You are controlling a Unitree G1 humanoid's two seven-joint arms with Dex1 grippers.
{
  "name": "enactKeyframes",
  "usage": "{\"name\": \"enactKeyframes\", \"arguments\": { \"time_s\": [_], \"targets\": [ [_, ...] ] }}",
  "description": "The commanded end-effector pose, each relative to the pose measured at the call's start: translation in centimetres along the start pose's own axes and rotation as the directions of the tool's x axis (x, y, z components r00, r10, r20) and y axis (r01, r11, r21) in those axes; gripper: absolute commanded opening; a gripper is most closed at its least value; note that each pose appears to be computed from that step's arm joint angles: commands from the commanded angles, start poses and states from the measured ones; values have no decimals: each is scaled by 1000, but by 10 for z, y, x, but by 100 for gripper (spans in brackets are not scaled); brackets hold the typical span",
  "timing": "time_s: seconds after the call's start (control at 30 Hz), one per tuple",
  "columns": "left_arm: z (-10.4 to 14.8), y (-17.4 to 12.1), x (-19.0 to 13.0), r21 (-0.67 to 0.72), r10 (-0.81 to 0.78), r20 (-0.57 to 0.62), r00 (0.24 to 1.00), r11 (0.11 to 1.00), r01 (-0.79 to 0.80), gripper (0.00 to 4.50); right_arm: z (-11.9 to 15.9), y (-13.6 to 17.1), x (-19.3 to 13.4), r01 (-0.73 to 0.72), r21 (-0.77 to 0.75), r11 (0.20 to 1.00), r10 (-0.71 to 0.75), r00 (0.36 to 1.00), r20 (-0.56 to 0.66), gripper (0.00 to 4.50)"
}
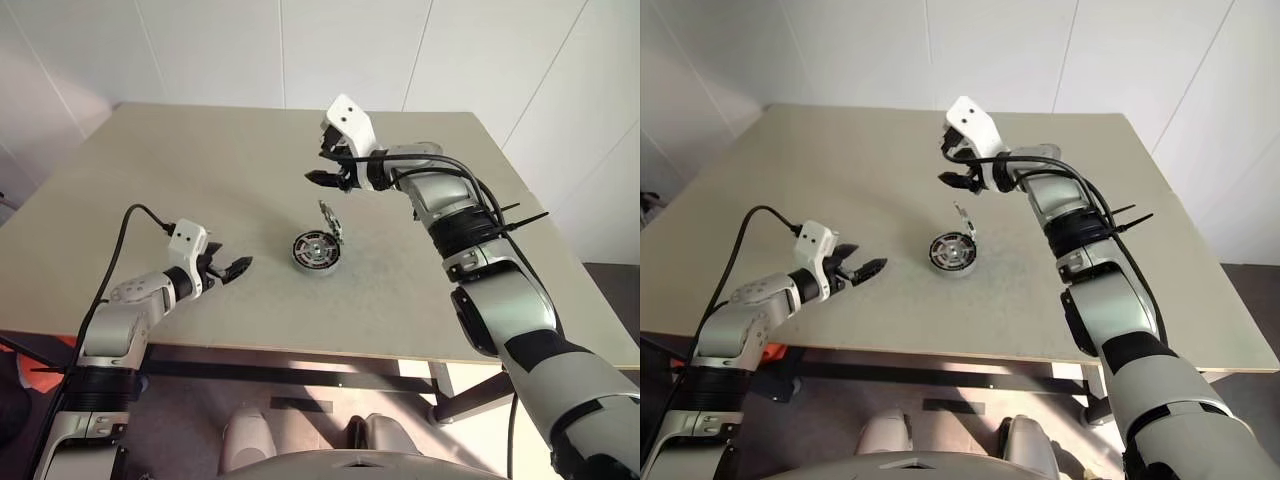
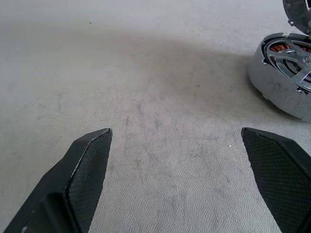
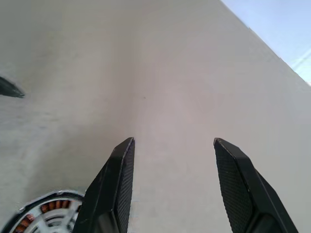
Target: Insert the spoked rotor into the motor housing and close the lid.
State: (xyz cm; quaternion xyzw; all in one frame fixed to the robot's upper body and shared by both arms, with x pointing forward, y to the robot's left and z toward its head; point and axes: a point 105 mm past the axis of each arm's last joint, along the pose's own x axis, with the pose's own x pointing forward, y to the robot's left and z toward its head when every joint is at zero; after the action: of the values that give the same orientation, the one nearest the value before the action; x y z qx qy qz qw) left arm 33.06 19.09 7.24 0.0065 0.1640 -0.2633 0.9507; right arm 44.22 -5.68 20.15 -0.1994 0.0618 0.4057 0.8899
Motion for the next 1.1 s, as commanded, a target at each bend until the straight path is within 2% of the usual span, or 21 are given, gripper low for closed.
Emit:
{"name": "enactKeyframes", "arguments": {
  "time_s": [0.03, 0.1, 0.17, 0.3, 0.33, 0.57, 0.73, 0.97, 1.1],
  "targets": [
    [12, 1, -4, 27, 3, 42, 999, 1000, -4, 450, 15, -29, -13, 117, 16, 993, -118, 990, 80, 271],
    [13, 2, -3, 29, 3, 41, 999, 1000, -4, 450, 3, -34, -17, 133, 36, 990, -135, 989, 56, 229],
    [13, 2, -3, 30, 1, 41, 999, 1000, -3, 450, -10, -32, -19, 118, 38, 992, -119, 993, 29, 161],
    [14, 2, -1, 32, -2, 40, 999, 999, 0, 450, -32, -11, -24, 10, 45, 999, -9, 1000, -10, 19],
    [15, 3, -1, 33, -2, 39, 999, 999, 1, 450, -38, -6, -25, -1, 48, 999, 2, 1000, -22, 4],
    [15, 4, 0, 36, -5, 35, 999, 999, 4, 450, -66, 18, -31, -41, 77, 996, 47, 996, -80, 4],
    [14, 4, -1, 36, -7, 31, 999, 999, 6, 450, -69, 53, -37, -175, 109, 978, 183, 981, -63, 4],
    [12, 3, -1, 38, -12, 24, 1000, 999, 11, 450, -81, 88, -25, -219, 153, 964, 235, 967, -95, 4],
    [13, 3, -2, 42, -11, 24, 1000, 999, 10, 450, -89, 96, -17, -217, 168, 962, 237, 965, -115, 4]
  ]
}}
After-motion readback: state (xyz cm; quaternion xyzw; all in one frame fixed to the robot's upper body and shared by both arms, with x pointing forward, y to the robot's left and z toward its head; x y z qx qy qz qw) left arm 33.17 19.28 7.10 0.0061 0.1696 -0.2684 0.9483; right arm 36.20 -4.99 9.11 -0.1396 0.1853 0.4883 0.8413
